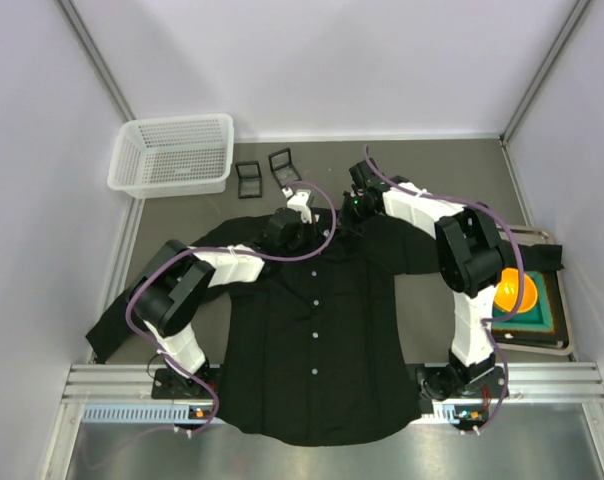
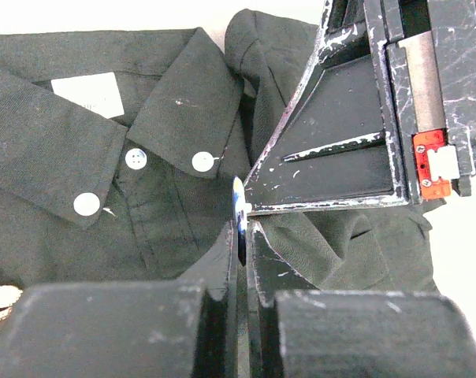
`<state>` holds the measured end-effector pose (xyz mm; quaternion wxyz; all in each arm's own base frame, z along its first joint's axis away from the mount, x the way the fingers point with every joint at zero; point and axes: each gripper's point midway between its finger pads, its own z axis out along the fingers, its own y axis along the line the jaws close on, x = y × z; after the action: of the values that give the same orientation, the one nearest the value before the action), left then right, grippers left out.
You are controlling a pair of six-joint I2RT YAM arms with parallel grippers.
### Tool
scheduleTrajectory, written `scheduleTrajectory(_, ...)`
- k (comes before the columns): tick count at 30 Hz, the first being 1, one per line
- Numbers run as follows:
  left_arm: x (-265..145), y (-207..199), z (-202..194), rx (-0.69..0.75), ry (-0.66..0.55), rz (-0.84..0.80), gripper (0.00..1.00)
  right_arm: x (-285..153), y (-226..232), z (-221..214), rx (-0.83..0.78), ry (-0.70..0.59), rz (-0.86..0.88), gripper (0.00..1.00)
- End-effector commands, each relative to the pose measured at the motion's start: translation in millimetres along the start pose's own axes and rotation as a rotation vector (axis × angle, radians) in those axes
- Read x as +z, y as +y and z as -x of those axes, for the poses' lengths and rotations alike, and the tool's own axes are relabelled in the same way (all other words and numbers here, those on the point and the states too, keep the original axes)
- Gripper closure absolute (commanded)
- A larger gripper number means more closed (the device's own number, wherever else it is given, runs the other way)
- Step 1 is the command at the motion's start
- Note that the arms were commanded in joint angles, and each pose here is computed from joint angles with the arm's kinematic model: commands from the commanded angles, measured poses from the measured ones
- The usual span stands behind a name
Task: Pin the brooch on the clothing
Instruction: Pin the brooch to the clothes.
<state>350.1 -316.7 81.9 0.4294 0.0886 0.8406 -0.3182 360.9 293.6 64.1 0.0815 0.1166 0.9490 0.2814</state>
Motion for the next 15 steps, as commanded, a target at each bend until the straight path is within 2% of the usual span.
scheduleTrajectory(1, -29, -114, 77, 0.032, -0.232, -0.441, 1.00, 1, 32, 10, -0.064, -0.068, 0.096, 0.93)
scheduleTrajectory(9, -26, -102, 69, -0.010, -0.210, -0.404, 1.00, -18, 46, 28, -0.140, -0.124, 0.133, 0.77)
scheduleTrajectory(11, -26, -101, 69, -0.014, -0.211, -0.405, 1.00, -23, 48, 30, -0.162, -0.133, 0.145, 0.69)
scheduleTrajectory(13, -25, -101, 68, -0.020, -0.206, -0.407, 1.00, -27, 50, 31, -0.192, -0.136, 0.158, 0.65)
scheduleTrajectory(15, -25, -101, 69, -0.022, -0.208, -0.407, 1.00, -33, 53, 32, -0.225, -0.144, 0.169, 0.54)
